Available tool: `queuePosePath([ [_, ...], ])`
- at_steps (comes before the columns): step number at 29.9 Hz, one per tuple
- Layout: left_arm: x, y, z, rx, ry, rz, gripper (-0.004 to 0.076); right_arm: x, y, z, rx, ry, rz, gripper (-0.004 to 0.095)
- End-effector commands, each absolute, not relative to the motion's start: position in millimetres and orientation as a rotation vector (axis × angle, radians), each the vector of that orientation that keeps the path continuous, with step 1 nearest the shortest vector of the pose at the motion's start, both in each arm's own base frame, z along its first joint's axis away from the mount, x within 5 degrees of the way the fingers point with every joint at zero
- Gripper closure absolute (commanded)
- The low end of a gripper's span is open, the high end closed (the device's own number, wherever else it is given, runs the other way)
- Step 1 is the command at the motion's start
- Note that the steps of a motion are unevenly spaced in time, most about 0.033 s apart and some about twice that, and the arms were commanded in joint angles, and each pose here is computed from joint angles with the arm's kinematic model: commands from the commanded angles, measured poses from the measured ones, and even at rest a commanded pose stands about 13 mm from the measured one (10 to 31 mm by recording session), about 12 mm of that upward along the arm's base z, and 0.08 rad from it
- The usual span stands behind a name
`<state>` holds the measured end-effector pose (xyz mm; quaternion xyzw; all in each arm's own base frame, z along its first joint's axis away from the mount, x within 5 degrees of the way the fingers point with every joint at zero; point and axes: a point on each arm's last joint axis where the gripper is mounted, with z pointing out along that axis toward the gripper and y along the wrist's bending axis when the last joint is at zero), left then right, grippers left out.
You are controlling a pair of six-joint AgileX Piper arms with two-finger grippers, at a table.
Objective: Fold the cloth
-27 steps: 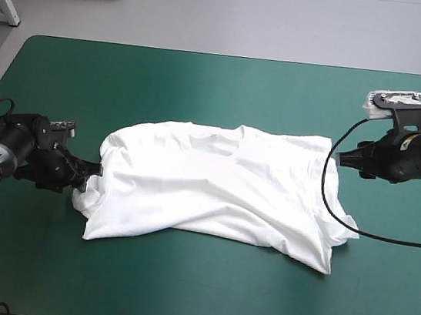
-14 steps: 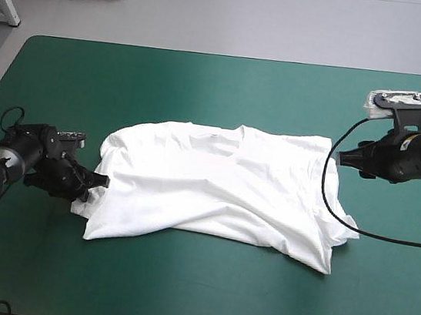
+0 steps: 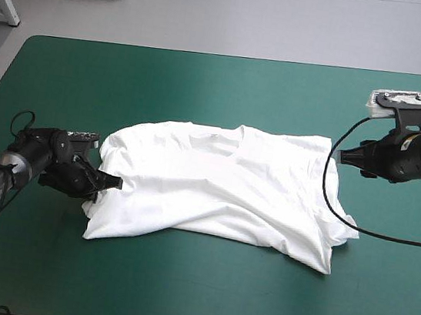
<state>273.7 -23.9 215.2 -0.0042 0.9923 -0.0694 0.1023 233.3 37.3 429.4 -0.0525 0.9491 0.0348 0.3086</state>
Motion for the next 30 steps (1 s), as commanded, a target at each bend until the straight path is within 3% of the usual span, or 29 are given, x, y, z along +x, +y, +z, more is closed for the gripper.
queuePosePath([
  [1, 267.5, -26.2, 245.9, -0.047, 2.810, -0.229, 0.0733, 225.5, 33.4, 445.0, -0.125, 2.444, 0.085, 0.0490],
  [8, 260.4, -21.5, 264.1, -0.054, 2.765, -0.164, 0.0733, 225.5, 33.4, 445.0, -0.125, 2.444, 0.085, 0.0490],
  [18, 275.9, -42.0, 301.1, 0.023, 2.618, -0.373, 0.0733, 225.7, 32.4, 445.0, -0.124, 2.443, 0.069, 0.0492],
  [30, 284.9, -110.9, 265.3, 0.257, 2.696, -0.430, 0.0733, 225.8, 31.2, 445.0, -0.128, 2.442, 0.049, 0.0494],
])
